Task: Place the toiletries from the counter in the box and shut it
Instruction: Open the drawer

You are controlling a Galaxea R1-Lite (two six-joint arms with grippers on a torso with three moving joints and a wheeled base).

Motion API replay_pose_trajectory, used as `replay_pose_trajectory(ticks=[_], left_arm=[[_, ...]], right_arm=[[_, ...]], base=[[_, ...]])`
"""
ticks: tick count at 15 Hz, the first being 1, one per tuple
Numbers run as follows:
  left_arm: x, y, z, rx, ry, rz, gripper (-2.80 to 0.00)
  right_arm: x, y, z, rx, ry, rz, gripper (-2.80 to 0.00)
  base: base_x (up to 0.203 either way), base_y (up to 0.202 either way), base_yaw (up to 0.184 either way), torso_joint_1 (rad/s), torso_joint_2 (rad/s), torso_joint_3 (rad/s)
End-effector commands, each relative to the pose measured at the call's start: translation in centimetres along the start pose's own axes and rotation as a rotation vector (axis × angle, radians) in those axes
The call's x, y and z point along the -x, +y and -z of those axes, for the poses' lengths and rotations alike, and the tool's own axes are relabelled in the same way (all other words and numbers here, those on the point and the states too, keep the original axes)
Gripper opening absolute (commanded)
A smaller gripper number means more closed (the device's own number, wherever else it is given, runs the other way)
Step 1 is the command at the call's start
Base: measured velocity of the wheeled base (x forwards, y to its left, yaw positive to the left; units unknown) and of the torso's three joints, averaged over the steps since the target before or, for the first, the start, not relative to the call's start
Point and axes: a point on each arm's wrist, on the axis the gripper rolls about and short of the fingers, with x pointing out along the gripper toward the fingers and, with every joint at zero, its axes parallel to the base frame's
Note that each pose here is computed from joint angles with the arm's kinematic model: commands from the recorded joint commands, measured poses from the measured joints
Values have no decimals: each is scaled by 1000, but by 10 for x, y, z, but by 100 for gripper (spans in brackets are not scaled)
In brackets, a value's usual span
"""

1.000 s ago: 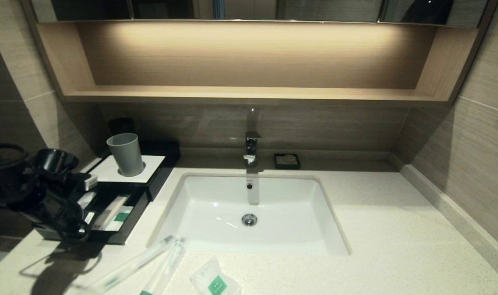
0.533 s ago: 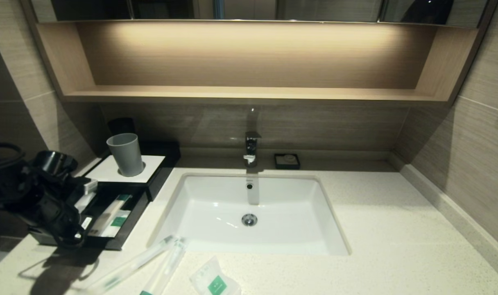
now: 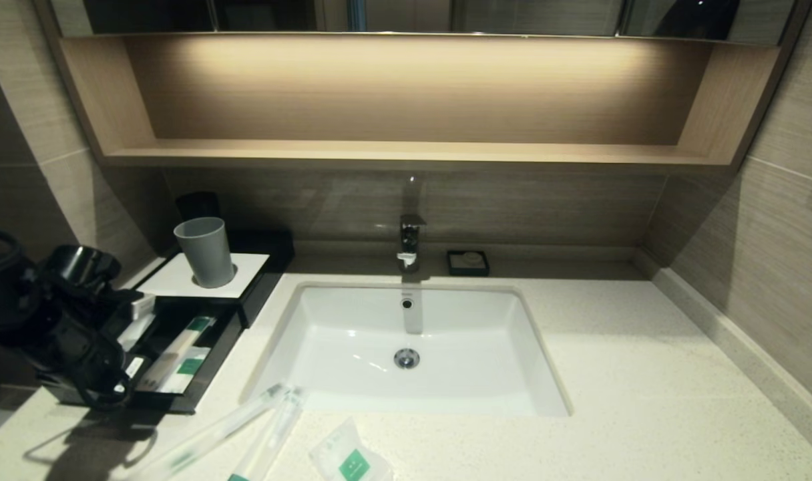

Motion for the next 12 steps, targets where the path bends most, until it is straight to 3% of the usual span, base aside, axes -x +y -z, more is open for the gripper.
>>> replay_pose_trajectory(ticks=[1, 6, 10, 12], left_arm=[[4, 0, 2, -17, 7, 2, -280], [27, 1, 4, -6, -71, -5, -280], [56, 0, 1, 56, -223, 129, -280], [70, -4, 5, 50, -292, 235, -280]], right_arm=[[0, 0, 0, 0, 0, 0, -280], [0, 0, 0, 0, 0, 0, -280], [0, 0, 0, 0, 0, 0, -280], [0, 0, 0, 0, 0, 0, -280]], base=[[0, 0, 0, 0, 0, 0], [0, 0, 0, 0, 0, 0], [0, 0, 0, 0, 0, 0], [0, 0, 0, 0, 0, 0]])
